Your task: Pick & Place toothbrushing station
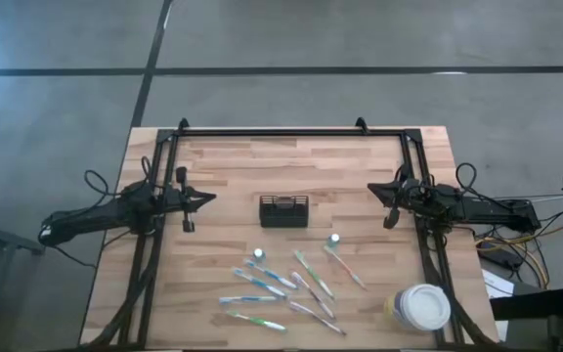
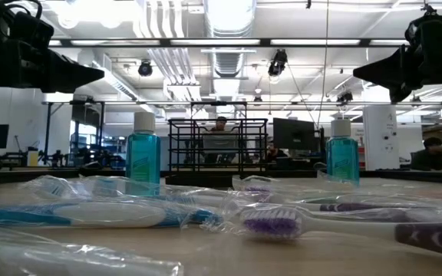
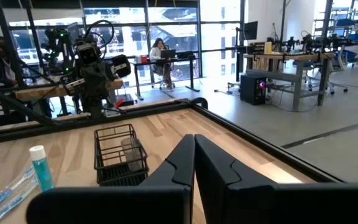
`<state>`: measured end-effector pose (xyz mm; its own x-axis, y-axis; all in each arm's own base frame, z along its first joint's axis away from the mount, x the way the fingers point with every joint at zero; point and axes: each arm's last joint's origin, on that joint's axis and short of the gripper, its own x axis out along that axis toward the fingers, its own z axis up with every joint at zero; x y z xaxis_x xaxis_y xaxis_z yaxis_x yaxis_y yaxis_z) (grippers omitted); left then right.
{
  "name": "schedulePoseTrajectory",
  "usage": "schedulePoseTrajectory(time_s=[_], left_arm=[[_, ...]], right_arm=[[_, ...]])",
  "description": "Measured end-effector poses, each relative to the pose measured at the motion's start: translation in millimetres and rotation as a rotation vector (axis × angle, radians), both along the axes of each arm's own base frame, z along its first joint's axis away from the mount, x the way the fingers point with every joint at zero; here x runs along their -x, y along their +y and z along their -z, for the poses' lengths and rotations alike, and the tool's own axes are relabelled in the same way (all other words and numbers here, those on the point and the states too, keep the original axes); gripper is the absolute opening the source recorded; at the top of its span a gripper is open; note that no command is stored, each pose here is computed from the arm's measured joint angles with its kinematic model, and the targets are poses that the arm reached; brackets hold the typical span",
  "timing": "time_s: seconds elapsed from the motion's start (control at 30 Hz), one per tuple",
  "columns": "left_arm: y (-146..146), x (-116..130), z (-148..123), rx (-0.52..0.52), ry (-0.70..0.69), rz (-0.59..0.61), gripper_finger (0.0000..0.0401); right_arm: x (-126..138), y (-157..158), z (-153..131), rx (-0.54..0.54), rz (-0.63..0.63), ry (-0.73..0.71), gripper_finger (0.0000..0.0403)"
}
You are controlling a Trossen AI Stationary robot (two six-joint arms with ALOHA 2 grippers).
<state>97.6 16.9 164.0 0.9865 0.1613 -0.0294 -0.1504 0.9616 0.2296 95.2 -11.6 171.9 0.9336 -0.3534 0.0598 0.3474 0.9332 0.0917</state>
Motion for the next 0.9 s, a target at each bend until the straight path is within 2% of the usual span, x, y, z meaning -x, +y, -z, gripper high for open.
schedulePoseTrajectory(time_s=[0.47,0.53,0.7,0.8,0.9], left_arm=[[0.0,-0.2,-2.8,-0.006,-0.034,0.003,0.0014],[-0.1,0.0,-8.2,0.003,-0.093,0.003,0.0014],[-0.3,1.2,-18.8,0.115,-0.222,0.014,0.0014],[-0.4,1.8,-21.9,0.106,-0.253,0.015,0.0014],[1.6,2.4,-23.2,0.133,-0.276,-0.052,0.0014]], right_arm=[[0.0,0.0,-0.1,0.000,0.000,-0.001,0.0008],[0.0,0.0,-0.1,0.000,0.000,0.000,0.0008],[0.0,0.0,-0.7,0.000,0.000,-0.008,0.0008],[0.2,0.0,-2.6,0.004,0.000,-0.026,0.0008],[0.3,0.0,-3.0,0.002,0.000,-0.031,0.0008]])
